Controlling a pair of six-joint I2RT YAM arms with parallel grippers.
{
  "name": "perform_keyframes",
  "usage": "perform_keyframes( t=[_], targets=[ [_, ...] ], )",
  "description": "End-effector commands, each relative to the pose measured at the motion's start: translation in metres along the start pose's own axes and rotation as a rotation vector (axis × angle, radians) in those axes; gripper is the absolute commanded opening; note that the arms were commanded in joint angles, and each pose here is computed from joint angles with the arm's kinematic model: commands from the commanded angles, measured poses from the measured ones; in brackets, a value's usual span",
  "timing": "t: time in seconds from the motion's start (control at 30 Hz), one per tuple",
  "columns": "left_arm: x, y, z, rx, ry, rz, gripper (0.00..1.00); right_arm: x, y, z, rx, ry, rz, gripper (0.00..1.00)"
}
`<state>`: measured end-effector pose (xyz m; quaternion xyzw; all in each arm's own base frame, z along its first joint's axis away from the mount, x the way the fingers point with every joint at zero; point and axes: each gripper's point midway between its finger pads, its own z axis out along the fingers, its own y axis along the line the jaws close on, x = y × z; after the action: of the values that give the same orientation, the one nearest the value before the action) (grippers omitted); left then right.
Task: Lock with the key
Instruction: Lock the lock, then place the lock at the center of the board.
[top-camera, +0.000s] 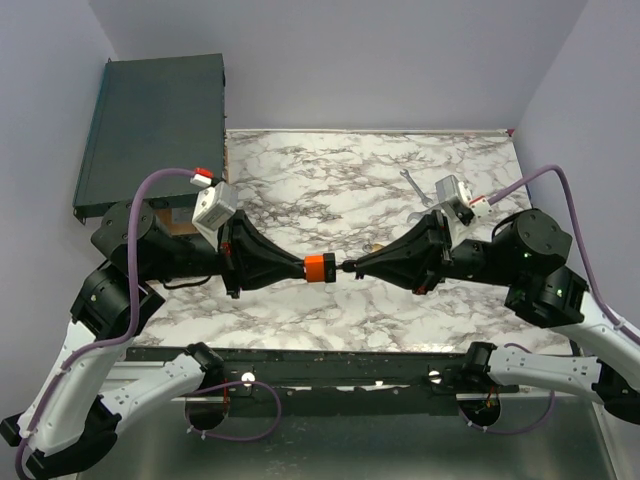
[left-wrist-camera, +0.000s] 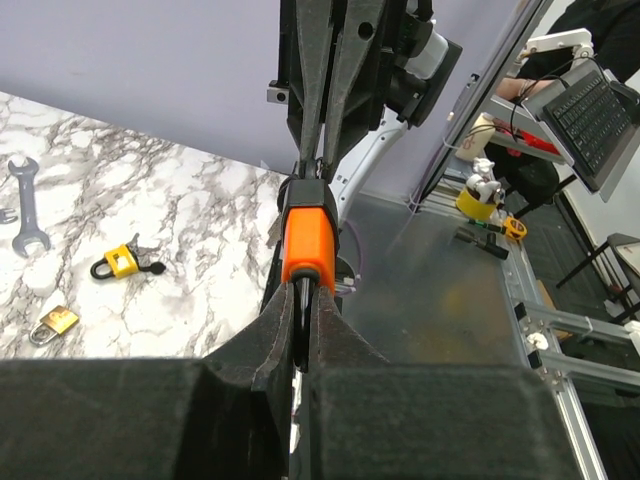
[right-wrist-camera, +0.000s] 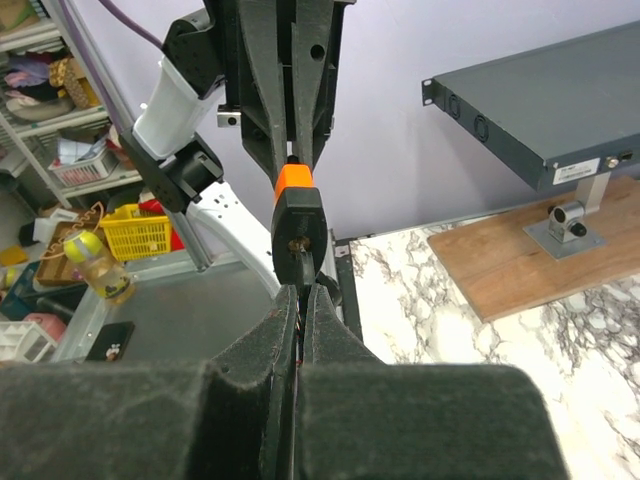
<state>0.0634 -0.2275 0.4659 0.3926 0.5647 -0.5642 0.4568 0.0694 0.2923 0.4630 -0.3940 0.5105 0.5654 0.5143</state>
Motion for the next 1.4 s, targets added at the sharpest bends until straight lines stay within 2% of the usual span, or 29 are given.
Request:
perform_keyframes(
  t=[0.0,0.27,0.53,0.77,0.9,1.17,1.37],
  targets=[
    [-0.022,-0.009,-0.008,-0.009,-0.064,0.088,0.00,-0.005,0.006,-0.016,0.008,-0.005,-0.019,0.01],
    [-0.019,-0.010,-0.009,-0.001,-0.055,0.095,0.00,-0.003,0.005,-0.021,0.030,-0.006,-0.023,0.01],
    [-0.013,0.012,-0.009,-0.085,-0.057,0.075,0.00,0.006,-0.022,-0.022,0.167,0.002,-0.014,0.01],
    [0.000,0.090,-0.004,-0.408,-0.075,-0.087,0.00,0.027,-0.074,-0.017,0.422,0.024,0.037,0.01],
    [0.022,0.130,0.005,-0.505,-0.089,-0.164,0.00,0.046,-0.111,-0.013,0.590,0.055,0.055,0.01],
    [0.098,0.215,0.023,-0.722,-0.108,-0.372,0.00,0.081,-0.173,-0.010,0.872,0.115,0.085,0.01],
    [0.150,0.261,0.040,-0.802,-0.124,-0.504,0.00,0.114,-0.216,-0.013,0.911,0.156,0.203,0.01]
  ],
)
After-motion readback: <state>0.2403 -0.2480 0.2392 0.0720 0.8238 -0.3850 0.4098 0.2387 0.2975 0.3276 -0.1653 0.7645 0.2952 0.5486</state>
